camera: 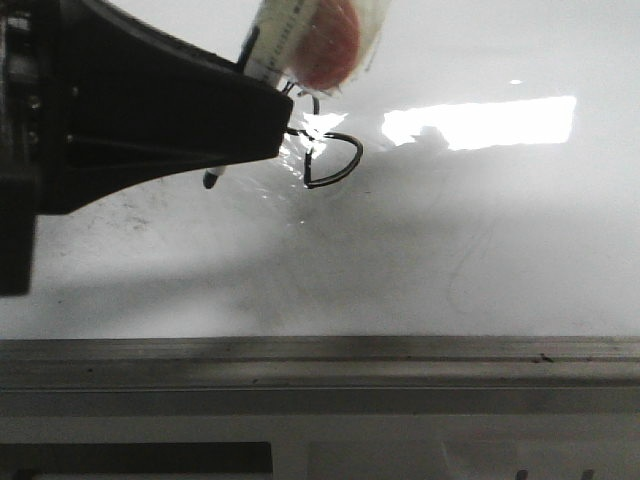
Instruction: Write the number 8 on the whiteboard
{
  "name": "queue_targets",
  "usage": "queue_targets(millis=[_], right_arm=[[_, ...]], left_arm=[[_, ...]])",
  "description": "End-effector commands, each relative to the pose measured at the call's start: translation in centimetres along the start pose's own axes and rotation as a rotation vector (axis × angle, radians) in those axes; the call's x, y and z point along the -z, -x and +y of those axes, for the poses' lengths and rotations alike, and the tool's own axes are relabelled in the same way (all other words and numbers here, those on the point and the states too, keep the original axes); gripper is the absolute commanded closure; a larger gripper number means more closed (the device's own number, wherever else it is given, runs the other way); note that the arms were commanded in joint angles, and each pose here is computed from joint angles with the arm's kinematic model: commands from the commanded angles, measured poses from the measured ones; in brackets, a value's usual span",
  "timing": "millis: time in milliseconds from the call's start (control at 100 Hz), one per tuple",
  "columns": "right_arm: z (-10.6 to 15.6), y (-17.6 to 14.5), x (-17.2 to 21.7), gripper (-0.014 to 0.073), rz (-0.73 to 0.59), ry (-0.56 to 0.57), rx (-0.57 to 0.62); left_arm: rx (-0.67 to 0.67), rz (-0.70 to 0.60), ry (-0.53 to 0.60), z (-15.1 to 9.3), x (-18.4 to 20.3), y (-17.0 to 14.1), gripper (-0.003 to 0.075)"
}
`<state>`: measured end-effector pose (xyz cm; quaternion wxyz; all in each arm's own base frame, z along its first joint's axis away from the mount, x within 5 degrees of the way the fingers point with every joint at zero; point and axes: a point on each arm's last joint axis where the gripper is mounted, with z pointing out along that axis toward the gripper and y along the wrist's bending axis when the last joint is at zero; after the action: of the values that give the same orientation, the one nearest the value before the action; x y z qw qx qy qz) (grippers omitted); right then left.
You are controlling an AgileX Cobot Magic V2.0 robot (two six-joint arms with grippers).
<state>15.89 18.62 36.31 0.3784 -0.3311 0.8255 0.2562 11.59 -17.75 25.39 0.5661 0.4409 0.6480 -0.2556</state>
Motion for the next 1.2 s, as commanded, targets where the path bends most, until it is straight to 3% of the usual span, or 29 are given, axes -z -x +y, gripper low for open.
queue_targets(millis=[0,170,290,370,420,550,660,850,1190], right_arm=[[0.5,1.0,1.1,0.0658,-0.068,0.023,-0.006],[0.5,0.7,1.0,0.0618,-0.037,0.025,0.003],[0.5,0.7,1.0,0.0385,-0.037,0.024,0.006],[0.5,0.6,1.0,0.0212,-0.025,0.022,0.011],[0.4,0.5,1.0,0.0169,-0.014,0.020,0.015],[0.4,0.4,1.0,0.0191,-0.001,0.021,0.015],[0.5,0.3,1.0,0.0214,0.007,0.021,0.013],[0.5,0.2,1.0,0.0220,0.024,0.022,0.005],[0.5,0.0,1.0,0.0220,0.049,0.028,-0.003]], left_arm=[[0.036,-0.110,0.017,0.3,0.1,1.9,0.0741],[0.037,-0.110,0.017,0.3,0.1,1.9,0.0741],[0.069,-0.092,0.021,0.3,0.1,1.6,0.0741],[0.198,-0.052,0.033,0.5,0.0,1.2,0.0741],[0.311,-0.017,0.056,0.7,0.1,0.9,0.0741],[0.593,0.075,0.143,1.4,0.3,-0.2,0.0741],[0.787,0.071,0.228,2.5,0.4,-0.6,0.0741],[0.835,0.082,0.304,4.0,0.7,-1.3,0.0741],[0.860,0.094,0.312,4.1,0.6,-1.5,0.0738]])
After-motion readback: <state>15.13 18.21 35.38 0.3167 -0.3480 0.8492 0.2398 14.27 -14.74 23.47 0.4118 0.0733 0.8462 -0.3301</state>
